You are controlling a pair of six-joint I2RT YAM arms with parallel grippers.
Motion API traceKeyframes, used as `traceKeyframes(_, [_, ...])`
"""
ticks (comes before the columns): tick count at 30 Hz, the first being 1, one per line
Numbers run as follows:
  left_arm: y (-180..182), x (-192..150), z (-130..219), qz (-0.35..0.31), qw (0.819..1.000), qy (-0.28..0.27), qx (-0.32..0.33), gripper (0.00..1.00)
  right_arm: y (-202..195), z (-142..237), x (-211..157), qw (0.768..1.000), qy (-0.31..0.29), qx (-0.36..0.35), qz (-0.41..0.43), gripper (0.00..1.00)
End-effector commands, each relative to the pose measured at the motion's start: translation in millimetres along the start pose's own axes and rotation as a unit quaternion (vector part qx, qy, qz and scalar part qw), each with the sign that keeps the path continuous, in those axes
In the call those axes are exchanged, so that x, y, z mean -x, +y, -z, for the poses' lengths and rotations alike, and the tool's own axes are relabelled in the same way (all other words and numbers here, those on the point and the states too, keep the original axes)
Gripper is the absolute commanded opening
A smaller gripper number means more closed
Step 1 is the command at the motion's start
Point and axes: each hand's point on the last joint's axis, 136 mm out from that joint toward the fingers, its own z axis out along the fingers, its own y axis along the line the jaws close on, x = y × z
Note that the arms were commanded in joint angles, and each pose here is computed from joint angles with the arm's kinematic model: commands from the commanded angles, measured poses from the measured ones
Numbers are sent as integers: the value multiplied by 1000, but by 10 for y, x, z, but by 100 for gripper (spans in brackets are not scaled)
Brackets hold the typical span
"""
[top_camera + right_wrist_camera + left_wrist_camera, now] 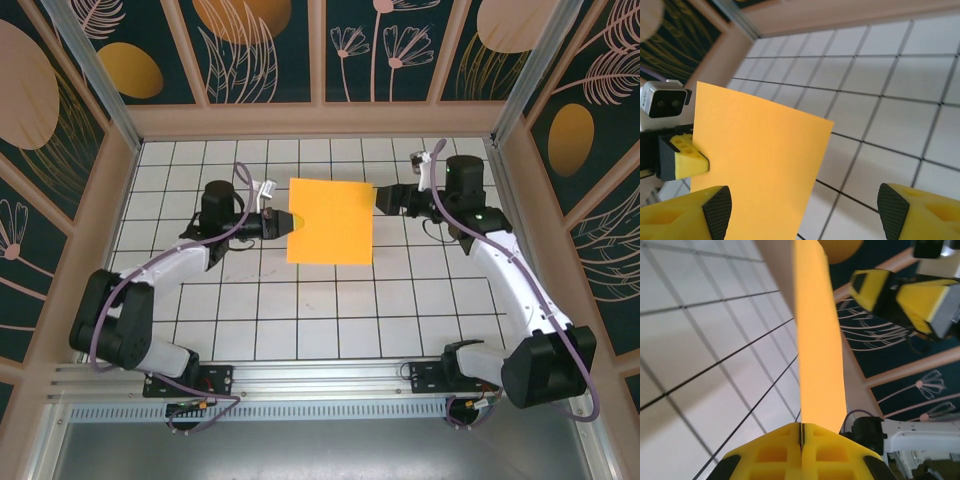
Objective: Fold a paper plane with a square sheet of paper (fold left side to right side)
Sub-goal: Place a square sheet of paper at the center of the table.
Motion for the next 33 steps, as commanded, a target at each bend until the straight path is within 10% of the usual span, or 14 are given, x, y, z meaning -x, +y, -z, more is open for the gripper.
traceKeyframes(1, [321,-40,-73,45,998,-13,36,0,-284,-51,-175,998,-1,-56,-33,80])
traceKeyframes(13, [1429,-399,-336,131,977,68,154,0,-444,-480,-742,994,51,-28,-97,80])
traceKeyframes(33, [1518,-406,-347,154,970,73,173,0,-551,-1773,-1137,974,167,-42,-146,78])
